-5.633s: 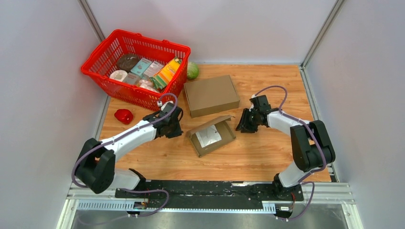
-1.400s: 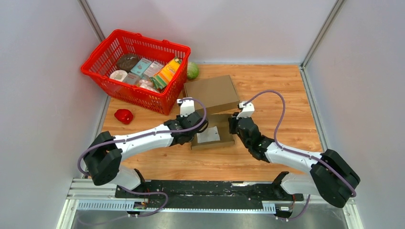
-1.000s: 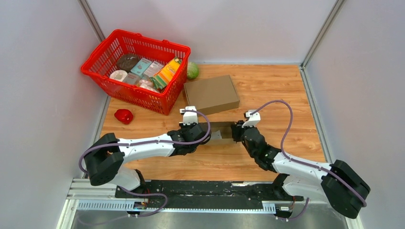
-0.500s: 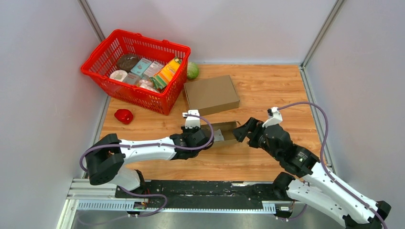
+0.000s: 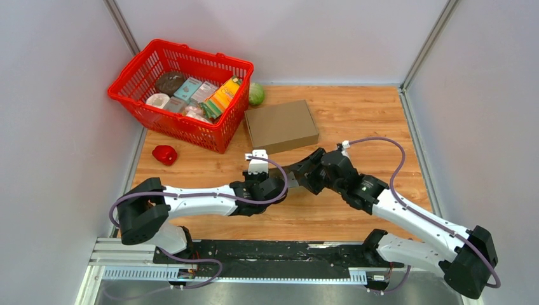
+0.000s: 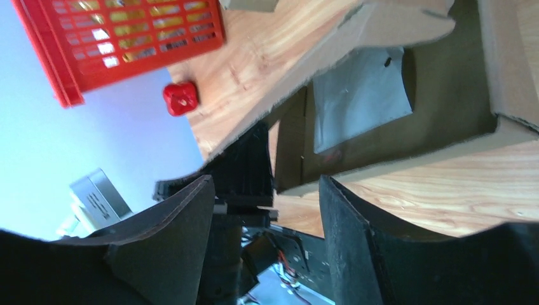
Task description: Fold the paper box
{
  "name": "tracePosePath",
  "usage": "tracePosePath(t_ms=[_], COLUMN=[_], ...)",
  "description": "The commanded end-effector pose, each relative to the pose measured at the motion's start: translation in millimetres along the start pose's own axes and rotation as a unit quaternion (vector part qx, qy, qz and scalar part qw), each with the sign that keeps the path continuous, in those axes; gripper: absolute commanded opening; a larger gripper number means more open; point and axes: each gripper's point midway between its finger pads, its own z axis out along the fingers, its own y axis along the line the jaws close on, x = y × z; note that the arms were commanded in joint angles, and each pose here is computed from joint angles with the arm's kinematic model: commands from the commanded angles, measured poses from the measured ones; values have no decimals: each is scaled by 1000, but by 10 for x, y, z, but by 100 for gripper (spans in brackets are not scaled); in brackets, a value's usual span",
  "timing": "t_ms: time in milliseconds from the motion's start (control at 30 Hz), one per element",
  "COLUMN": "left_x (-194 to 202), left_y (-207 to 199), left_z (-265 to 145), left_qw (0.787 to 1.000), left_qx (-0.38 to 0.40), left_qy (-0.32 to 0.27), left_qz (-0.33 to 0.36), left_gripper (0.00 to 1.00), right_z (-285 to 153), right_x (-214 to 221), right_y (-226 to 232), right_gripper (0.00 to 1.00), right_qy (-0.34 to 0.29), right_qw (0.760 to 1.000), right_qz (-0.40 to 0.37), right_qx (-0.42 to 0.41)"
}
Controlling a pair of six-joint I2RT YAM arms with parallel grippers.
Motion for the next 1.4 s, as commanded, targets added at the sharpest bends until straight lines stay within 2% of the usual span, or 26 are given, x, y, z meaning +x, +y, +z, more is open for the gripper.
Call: tracePosePath(t_ms=[0,167,300,333,467,500,533,567,600,700,733,800,900,1000,1033,1067,1133,1167,1200,1233,1267,1300,1367], left_x=[-1,3,-5,-11,-4,10,12,19,31,117,204,304,542,553,421,346,87,-37,-141,-248,-320,-417,-459], left_y=[-1,14,-1,8,44,55,60,52,30,61,121,148,54,38,-21,-62,-190,-205,-289,-363,-411,-420,-459], left_z=[-45,-67,-79,-82,-100,-103,-134,-158,-213,-371,-450,-554,-845,-1086,-1179,-1227,-1342,-1304,-1345,-1331,-1309,-1213,-1073], left_qw=[1000,1000,1000,1000,1000,1000,1000,1000,1000,998,996,992,966,943,937,933,926,928,922,920,918,920,924], left_qx=[-3,-4,-5,-7,-7,-5,1,8,20,59,79,116,235,307,329,339,361,357,373,378,382,375,359], left_qy=[1,-4,-8,-10,-12,-10,-8,-8,-8,8,29,48,107,126,119,118,111,107,106,103,101,98,109], left_qz=[3,2,3,5,-1,-1,-3,-3,6,13,16,25,17,15,10,11,15,2,-11,-23,-36,-56,-78], left_gripper=[0,0,0,0,0,2,7,14,26,46,47,49,46,43,43,40,40,38,38,37,34,32,24], right_z=[62,184,312,333,396,432,432,437,439,378,381,361,319,287,256,260,245,187,156,97,11,-71,-214], right_x=[-253,-263,-241,-248,-198,-160,-169,-147,-138,-156,-142,-144,-120,-38,-22,27,94,189,231,308,304,326,251], right_y=[277,228,241,271,227,97,113,63,-38,-46,-136,-210,-340,-500,-536,-674,-833,-891,-933,-1089,-1047,-1151,-1188], right_gripper=[62,60,53,50,23,21,21,17,15,15,14,17,26,34,38,53,59,71,73,74,82,82,86], right_qy=[-45,-44,-38,-38,-25,-20,-19,-15,-16,-19,-20,-24,-23,-13,-11,-6,9,36,49,78,83,102,99], right_qw=[994,992,990,989,987,986,985,984,983,981,982,982,984,990,992,997,999,998,992,988,981,967,955], right_qz=[80,112,127,132,149,158,165,170,176,181,178,176,165,123,102,60,-3,-32,-104,-133,-173,-234,-281], right_qx=[-55,-46,-44,-51,-54,-46,-55,-53,-47,-67,-60,-59,-62,-70,-72,-57,-41,-36,-43,-16,-28,-15,0])
